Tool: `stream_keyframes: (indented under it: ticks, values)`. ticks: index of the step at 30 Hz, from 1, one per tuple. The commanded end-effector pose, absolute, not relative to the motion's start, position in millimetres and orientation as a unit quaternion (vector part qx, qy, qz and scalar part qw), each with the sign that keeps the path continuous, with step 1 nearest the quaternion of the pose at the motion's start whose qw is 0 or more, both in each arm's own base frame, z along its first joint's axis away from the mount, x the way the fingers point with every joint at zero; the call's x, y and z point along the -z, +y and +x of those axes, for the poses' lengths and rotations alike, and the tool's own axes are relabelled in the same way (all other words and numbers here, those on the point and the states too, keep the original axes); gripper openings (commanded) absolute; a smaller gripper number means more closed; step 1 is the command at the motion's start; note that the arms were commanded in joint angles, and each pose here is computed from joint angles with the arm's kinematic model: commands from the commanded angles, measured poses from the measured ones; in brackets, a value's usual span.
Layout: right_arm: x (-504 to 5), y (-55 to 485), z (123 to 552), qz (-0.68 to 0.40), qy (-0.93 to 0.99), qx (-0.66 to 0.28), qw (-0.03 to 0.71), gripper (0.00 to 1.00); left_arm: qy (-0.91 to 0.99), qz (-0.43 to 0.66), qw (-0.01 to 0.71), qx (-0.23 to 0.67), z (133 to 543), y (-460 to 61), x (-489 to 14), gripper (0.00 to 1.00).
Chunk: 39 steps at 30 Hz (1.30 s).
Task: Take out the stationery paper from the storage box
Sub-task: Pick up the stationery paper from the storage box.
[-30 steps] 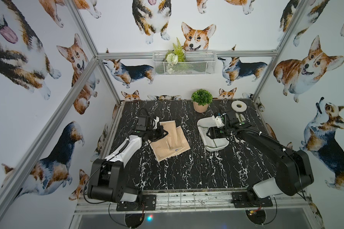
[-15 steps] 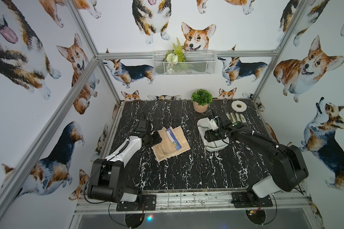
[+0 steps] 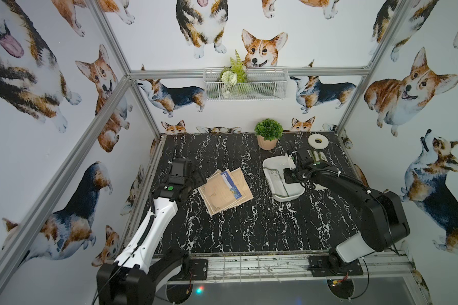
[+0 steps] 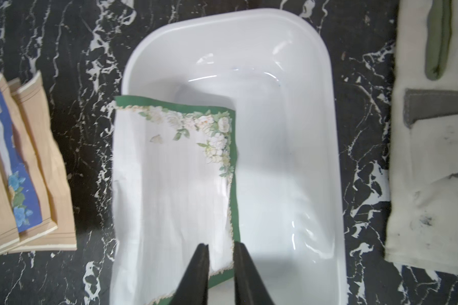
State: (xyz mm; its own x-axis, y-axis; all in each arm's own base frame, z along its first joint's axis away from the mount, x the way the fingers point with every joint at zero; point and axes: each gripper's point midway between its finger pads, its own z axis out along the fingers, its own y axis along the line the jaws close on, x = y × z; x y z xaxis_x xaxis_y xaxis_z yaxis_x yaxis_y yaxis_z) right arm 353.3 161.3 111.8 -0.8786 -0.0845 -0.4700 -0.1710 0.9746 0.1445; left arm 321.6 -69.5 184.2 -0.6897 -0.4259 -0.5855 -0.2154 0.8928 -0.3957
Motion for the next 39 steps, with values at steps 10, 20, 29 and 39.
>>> stream_keyframes:
  ticks: [10,20,29,39]
  values:
    - [-63,149,385,-0.050,0.981,-0.005,0.188,0.00,0.885,-0.035,0.296,0.356,348,-251,-192,0.69]
    - [-42,141,388,-0.049,0.984,0.026,0.169,0.00,0.885,-0.002,0.234,0.401,366,-335,-161,0.72]
    - [-29,156,381,-0.039,0.987,-0.020,0.154,0.00,0.895,0.014,0.203,0.396,368,-367,-132,0.71]
    - [-30,177,377,-0.034,0.983,-0.088,0.155,0.00,0.906,0.018,0.173,0.387,365,-376,-106,0.70]
